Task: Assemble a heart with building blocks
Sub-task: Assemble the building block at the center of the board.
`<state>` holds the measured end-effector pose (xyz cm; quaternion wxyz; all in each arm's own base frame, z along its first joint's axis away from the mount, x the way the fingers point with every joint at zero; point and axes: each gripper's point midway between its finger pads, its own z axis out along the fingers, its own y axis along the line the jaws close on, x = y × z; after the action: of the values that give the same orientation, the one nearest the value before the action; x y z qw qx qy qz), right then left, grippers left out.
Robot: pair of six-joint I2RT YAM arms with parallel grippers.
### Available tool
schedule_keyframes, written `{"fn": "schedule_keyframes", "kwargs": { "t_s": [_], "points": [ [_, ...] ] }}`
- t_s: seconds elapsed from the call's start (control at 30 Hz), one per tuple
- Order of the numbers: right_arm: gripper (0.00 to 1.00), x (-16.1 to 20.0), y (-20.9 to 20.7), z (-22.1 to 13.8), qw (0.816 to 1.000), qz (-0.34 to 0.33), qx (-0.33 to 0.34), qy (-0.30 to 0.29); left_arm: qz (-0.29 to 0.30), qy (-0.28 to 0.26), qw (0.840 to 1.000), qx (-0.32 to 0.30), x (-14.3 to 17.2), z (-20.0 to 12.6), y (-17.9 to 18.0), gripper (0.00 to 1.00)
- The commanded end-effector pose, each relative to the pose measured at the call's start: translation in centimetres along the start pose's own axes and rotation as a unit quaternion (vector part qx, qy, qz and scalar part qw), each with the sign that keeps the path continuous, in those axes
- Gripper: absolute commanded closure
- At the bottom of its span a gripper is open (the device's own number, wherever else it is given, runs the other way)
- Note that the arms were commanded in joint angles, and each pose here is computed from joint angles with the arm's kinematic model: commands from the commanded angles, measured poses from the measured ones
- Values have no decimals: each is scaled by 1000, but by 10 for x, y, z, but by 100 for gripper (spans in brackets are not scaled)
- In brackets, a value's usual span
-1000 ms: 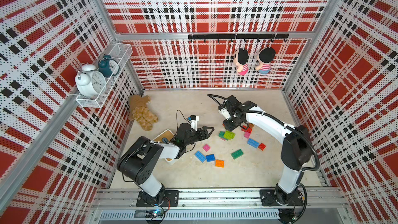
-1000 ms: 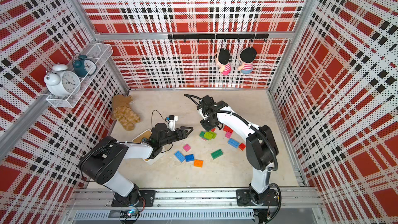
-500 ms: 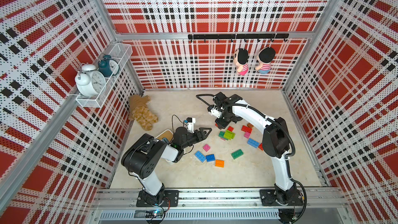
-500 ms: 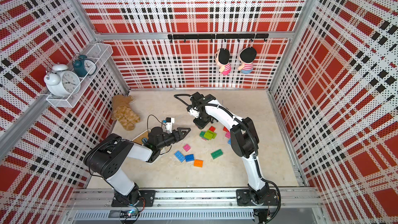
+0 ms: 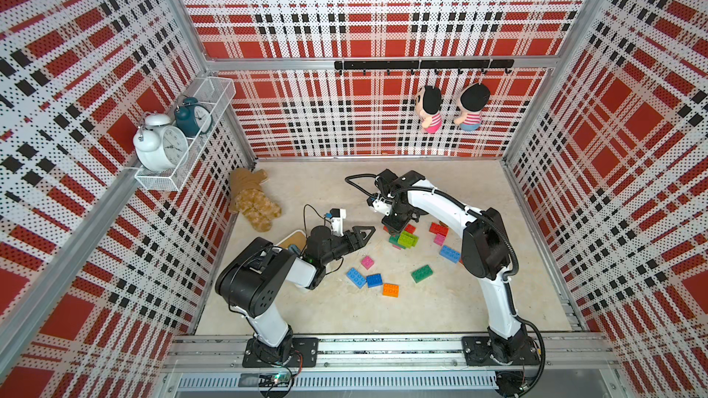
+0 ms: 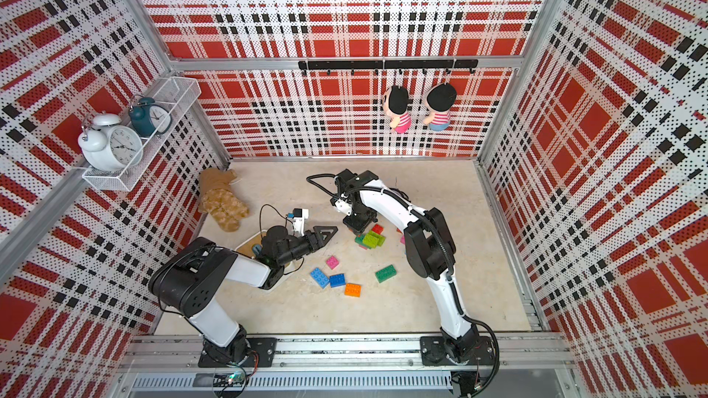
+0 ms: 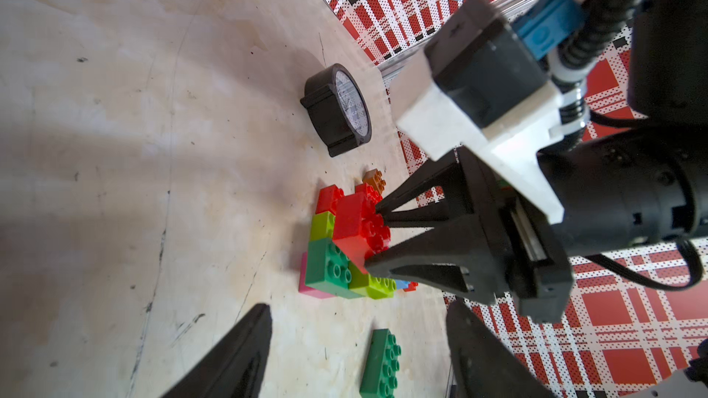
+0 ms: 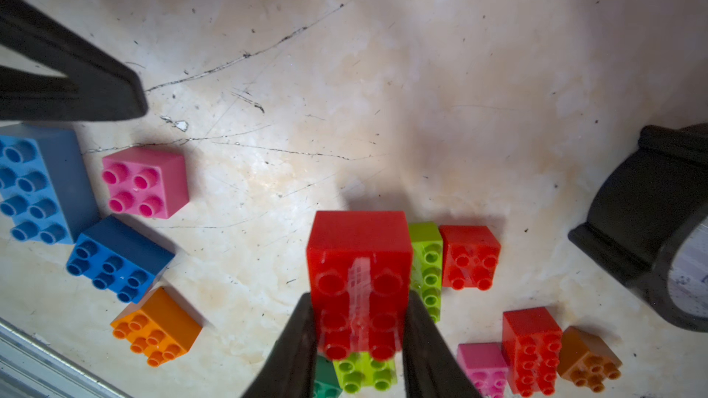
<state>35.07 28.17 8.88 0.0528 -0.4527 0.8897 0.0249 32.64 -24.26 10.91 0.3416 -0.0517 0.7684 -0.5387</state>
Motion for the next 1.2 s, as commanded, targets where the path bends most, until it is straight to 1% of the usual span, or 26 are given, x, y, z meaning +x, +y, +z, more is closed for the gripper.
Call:
{"fn": "schedule_keyframes", "kwargs": {
  "t_s": [0.0,0.73,1.17],
  "points": [
    [73,8,3,11,1000,-17,-2,25,4,-4,1000,5,-1,-2,0,25],
    [72,22,7,15,999,-23,-1,45,10,-3,1000,8,-3,1,-2,25],
    [72,44,2,33,995,13,17,94,15,-1,1000,8,-5,4,-4,25]
  ]
}}
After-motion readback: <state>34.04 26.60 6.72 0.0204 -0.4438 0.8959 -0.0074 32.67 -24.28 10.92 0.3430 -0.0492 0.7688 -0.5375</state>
